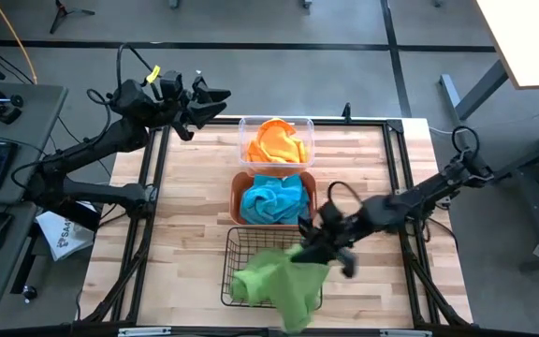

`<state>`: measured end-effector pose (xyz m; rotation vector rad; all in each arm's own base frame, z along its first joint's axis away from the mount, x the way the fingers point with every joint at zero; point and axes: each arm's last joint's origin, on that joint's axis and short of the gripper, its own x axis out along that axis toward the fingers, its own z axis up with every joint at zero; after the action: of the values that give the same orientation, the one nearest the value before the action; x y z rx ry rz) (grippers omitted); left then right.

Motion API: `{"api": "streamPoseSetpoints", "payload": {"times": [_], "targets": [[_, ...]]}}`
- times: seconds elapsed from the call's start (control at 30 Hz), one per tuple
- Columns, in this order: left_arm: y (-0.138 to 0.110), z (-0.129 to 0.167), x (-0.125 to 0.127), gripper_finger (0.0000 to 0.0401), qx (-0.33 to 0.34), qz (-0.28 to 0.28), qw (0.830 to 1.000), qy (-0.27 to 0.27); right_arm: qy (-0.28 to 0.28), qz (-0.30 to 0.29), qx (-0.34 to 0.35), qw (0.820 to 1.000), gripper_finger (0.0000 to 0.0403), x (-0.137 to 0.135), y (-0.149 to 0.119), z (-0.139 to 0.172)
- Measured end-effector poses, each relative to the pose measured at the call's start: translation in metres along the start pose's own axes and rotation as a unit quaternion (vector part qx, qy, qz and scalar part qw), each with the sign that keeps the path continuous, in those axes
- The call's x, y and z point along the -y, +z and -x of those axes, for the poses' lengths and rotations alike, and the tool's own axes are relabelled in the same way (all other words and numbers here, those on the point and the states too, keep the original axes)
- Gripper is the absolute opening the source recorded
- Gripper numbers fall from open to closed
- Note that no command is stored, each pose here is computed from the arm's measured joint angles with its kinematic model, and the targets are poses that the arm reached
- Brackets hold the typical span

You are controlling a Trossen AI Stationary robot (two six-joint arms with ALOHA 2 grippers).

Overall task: Sort microfiber towel by color & place in baskets
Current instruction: Put the green towel into the black wire basket

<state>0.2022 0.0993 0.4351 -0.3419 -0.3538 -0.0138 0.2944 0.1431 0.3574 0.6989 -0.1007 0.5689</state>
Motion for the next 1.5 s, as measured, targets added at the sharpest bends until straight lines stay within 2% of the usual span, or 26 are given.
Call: {"api": "streamPoseSetpoints", "payload": {"times": [0.1,0.17,0.33,0.5,0.6,0.73,0.83,1.0,1.1,1.17,1.27,1.43,1.5], "targets": [[0.000,0.000,0.001,0.0204,0.000,-0.001,1.000,-0.003,-0.096,-0.004,-0.033,0.995,0.0000,0.012,-0.007,-0.003],[0.001,0.002,0.003,0.0204,-0.003,-0.002,1.000,-0.013,-0.133,-0.006,-0.034,0.991,0.0000,0.018,-0.006,-0.004],[0.014,0.017,0.016,0.0204,-0.004,-0.020,0.998,-0.059,-0.169,-0.036,-0.052,0.984,0.0000,0.032,-0.013,-0.006],[0.029,0.037,0.033,0.0204,0.007,-0.040,0.995,-0.086,-0.217,-0.092,-0.117,0.965,0.0000,0.045,-0.042,-0.009],[0.033,0.049,0.040,0.0204,0.006,-0.053,0.995,-0.079,-0.245,-0.132,-0.172,0.945,0.0000,0.059,-0.069,-0.011],[0.033,0.059,0.043,0.0204,-0.010,-0.068,0.996,-0.060,-0.274,-0.165,-0.186,0.929,0.0000,0.077,-0.091,-0.016],[0.030,0.061,0.042,0.0204,-0.029,-0.057,0.997,-0.050,-0.300,-0.178,-0.201,0.915,0.0000,0.088,-0.104,-0.016],[0.025,0.061,0.040,0.0204,-0.054,-0.039,0.997,-0.037,-0.336,-0.201,-0.219,0.894,0.0000,0.092,-0.110,-0.011],[0.023,0.061,0.039,0.0204,-0.059,-0.035,0.997,-0.034,-0.335,-0.204,-0.226,0.891,0.0003,0.092,-0.111,-0.010],[0.023,0.060,0.038,0.0204,-0.060,-0.035,0.997,-0.034,-0.335,-0.204,-0.227,0.892,0.0015,0.092,-0.111,-0.010],[0.024,0.060,0.039,0.0204,-0.057,-0.036,0.997,-0.034,-0.336,-0.201,-0.232,0.890,0.0053,0.092,-0.111,-0.009],[0.024,0.059,0.038,0.0204,-0.056,-0.025,0.998,-0.034,-0.311,-0.195,-0.256,0.894,0.0152,0.089,-0.110,-0.010],[0.024,0.058,0.038,0.0204,-0.055,-0.017,0.998,-0.034,-0.288,-0.197,-0.288,0.892,0.0191,0.084,-0.107,-0.012]]}}
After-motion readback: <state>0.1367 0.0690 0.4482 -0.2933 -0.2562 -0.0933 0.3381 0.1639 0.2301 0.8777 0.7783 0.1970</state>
